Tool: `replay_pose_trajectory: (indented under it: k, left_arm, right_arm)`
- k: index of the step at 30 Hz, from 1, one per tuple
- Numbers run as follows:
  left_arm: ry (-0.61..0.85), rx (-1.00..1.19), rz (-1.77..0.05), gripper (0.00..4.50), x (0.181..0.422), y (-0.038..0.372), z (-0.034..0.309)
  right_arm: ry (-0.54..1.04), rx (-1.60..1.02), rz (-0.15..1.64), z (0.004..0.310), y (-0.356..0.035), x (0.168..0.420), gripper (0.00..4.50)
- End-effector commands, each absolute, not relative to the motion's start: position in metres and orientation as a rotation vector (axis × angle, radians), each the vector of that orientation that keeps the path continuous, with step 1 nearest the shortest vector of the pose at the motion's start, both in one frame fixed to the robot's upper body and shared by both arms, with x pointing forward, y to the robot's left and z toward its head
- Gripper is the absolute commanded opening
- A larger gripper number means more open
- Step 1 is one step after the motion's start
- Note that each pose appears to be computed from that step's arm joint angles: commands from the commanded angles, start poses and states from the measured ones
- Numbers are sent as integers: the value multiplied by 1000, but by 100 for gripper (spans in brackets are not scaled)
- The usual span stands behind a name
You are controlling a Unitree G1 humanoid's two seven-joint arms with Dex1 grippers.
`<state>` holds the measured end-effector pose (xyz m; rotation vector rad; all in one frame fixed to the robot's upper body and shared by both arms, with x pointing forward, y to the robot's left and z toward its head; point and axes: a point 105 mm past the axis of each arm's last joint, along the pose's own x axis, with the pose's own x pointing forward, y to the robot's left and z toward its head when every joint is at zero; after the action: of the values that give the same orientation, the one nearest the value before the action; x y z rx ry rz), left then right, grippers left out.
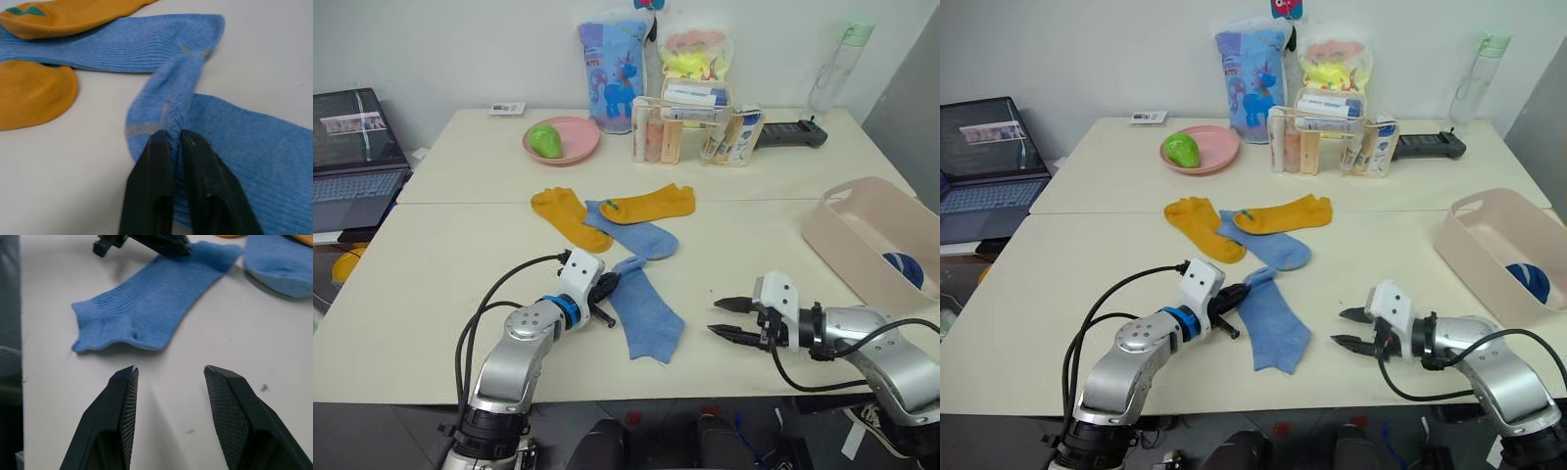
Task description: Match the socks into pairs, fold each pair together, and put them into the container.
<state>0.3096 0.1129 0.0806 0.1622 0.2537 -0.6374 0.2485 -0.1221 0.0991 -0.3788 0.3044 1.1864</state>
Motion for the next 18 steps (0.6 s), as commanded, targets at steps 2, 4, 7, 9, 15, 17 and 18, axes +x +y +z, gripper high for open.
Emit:
replay_pose_trajectory:
  k: [2,4,7,9,15,17,18]
  left_arm:
    - [211,164,-636,193,306,132,101]
    - [204,152,-643,257,306,139,107]
    - [174,150,-658,348,306,156,119]
    - [130,164,-719,414,303,162,130]
    - [86,235,-891,449,285,150,134]
    - [82,226,-887,449,286,148,134]
    - [81,224,-883,449,286,148,134]
  right_arm:
    - [309,-352,1232,105,-109,246,233]
    - [336,-322,1228,104,-109,245,233]
    - [382,-333,1262,95,-108,236,233]
    - [417,-338,1291,91,-106,231,233]
    - [442,-329,1317,88,-94,235,233]
    - [435,-321,1318,88,-89,239,233]
    - [435,-309,1320,89,-87,239,233]
